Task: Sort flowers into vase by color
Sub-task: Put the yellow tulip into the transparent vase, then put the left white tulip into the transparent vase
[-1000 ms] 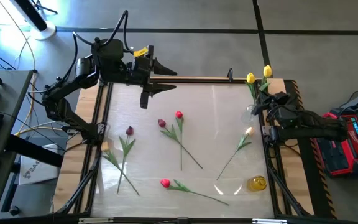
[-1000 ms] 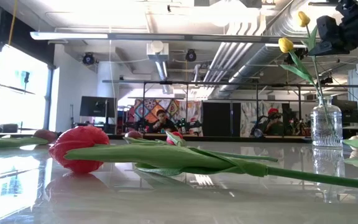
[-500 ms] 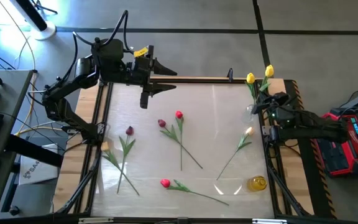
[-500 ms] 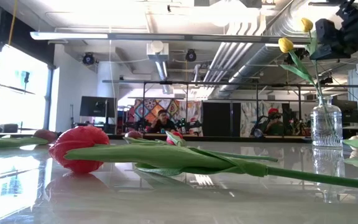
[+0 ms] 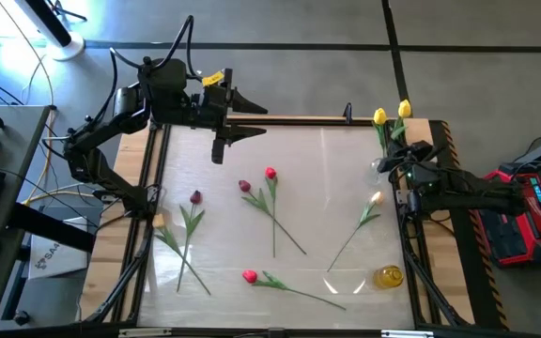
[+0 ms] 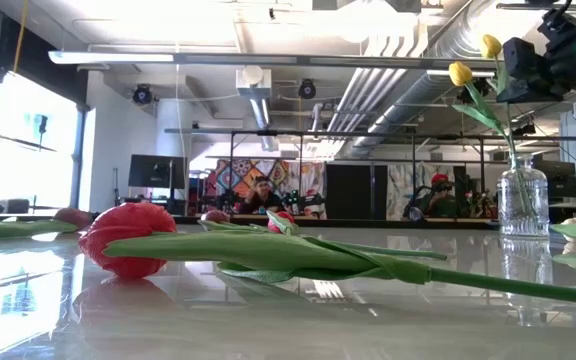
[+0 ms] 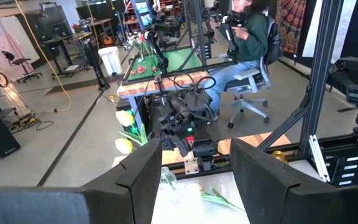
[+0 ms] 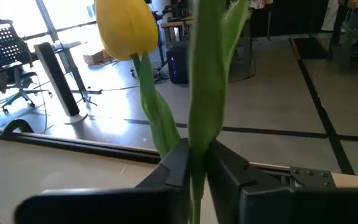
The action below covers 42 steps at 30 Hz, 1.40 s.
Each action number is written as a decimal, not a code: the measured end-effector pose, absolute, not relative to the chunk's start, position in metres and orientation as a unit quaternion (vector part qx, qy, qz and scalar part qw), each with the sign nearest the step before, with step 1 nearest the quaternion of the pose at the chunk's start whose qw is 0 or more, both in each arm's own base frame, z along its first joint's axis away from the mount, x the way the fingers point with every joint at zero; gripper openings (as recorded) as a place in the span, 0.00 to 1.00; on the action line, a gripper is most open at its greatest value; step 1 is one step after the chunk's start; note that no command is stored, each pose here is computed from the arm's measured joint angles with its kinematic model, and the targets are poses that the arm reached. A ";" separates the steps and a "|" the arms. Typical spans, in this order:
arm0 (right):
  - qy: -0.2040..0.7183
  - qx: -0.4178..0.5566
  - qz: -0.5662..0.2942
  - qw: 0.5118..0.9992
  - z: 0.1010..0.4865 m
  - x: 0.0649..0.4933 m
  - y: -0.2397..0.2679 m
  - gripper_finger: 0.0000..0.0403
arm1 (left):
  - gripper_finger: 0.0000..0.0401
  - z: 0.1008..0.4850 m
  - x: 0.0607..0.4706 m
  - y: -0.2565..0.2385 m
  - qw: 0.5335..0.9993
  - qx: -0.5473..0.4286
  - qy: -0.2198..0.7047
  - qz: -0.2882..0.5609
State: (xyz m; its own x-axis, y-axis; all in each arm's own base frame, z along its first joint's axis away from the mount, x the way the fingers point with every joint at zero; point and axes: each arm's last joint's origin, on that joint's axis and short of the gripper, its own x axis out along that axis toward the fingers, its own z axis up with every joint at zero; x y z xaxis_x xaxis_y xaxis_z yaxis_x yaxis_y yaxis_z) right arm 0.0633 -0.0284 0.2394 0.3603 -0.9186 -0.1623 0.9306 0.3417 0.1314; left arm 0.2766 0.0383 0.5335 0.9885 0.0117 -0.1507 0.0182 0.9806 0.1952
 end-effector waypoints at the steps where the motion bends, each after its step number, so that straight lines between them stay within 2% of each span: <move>1: 0.030 0.101 -0.565 0.818 0.239 0.063 -0.028 0.13 | 0.44 0.534 0.276 0.038 0.992 0.098 0.076 -0.002; 5: 0.029 0.100 -0.567 0.817 0.239 0.063 -0.028 0.22 | 0.44 0.534 0.276 0.038 0.992 0.098 0.076 -0.001; 9: 0.029 0.096 -0.574 0.813 0.239 0.063 -0.029 0.27 | 0.44 0.534 0.276 0.038 0.992 0.099 0.076 -0.002; 18: 0.019 0.088 -0.572 0.815 0.245 0.067 -0.029 0.27 | 0.44 0.533 0.277 0.038 0.992 0.098 0.076 -0.002; 24: 0.013 0.069 -0.571 0.818 0.260 0.065 -0.029 0.27 | 0.44 0.533 0.277 0.038 0.992 0.098 0.076 -0.002; 42: -0.035 0.092 -0.506 0.857 0.313 0.047 -0.026 0.27 | 0.44 0.534 0.277 0.038 0.992 0.098 0.076 -0.001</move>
State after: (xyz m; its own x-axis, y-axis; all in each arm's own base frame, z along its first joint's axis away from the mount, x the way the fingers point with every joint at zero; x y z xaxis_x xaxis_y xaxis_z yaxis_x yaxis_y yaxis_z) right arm 0.0467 -0.0264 0.3133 0.4854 -0.8736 -0.0342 0.8609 0.4707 0.1932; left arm 0.2765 0.0383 0.5335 0.9885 0.0120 -0.1507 0.0179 0.9806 0.1951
